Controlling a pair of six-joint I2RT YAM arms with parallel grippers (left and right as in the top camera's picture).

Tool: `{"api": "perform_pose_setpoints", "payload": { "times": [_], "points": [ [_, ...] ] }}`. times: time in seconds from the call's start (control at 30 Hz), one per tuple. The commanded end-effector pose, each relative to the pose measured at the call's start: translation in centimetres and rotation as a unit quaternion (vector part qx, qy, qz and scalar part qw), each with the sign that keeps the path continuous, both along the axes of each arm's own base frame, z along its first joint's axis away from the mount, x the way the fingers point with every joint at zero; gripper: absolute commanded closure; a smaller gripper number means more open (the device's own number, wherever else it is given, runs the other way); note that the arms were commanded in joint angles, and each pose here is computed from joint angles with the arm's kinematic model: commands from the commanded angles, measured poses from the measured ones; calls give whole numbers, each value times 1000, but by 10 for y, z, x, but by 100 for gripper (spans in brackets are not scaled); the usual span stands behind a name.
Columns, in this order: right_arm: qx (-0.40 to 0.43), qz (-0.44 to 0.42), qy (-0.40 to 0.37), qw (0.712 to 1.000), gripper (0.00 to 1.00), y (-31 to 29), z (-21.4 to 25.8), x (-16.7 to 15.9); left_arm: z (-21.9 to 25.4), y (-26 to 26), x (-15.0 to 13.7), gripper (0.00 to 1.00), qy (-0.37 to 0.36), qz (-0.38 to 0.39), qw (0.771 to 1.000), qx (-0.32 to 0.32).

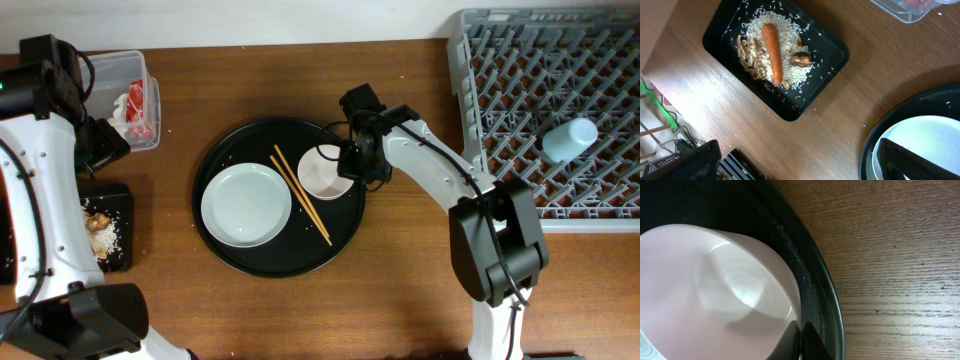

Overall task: Sort waste into correct bins and load items into the dishwasher rack
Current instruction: 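Lift the white bowl and carry it right to the dish rack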

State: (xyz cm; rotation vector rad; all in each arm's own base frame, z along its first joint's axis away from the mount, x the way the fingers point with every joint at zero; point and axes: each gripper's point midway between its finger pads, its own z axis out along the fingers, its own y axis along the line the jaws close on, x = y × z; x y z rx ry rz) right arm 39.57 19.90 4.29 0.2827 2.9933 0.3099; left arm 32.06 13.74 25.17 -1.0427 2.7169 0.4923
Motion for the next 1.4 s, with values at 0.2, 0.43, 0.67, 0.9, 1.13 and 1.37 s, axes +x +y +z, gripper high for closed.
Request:
{"api": "perform_pose_setpoints", "payload": {
  "times": [0.2, 0.43, 0.67, 0.9, 1.13, 1.37],
  "points": [
    [10, -2, -72, 997, 96, -38, 92, 45, 5, 1, -2, 1, -9, 8, 1000, 3],
    [-36, -47, -170, 984, 96, -147, 193, 86, 5, 1, -2, 1, -9, 8, 1000, 3],
    [-193, -225, -237, 925, 96, -329, 256, 84, 5, 1, -2, 1, -9, 8, 1000, 3],
    [-336, -349, -238, 842, 95, -486, 273, 46, 5, 1, -2, 1, -9, 8, 1000, 3],
    [-399, -365, -188, 820, 96, -577, 251, 9, 5, 1, -2, 1, -9, 8, 1000, 3],
    [-436, -352, -97, 823, 96, -622, 191, -10, 5, 1, -2, 1, -9, 8, 1000, 3]
  ]
}}
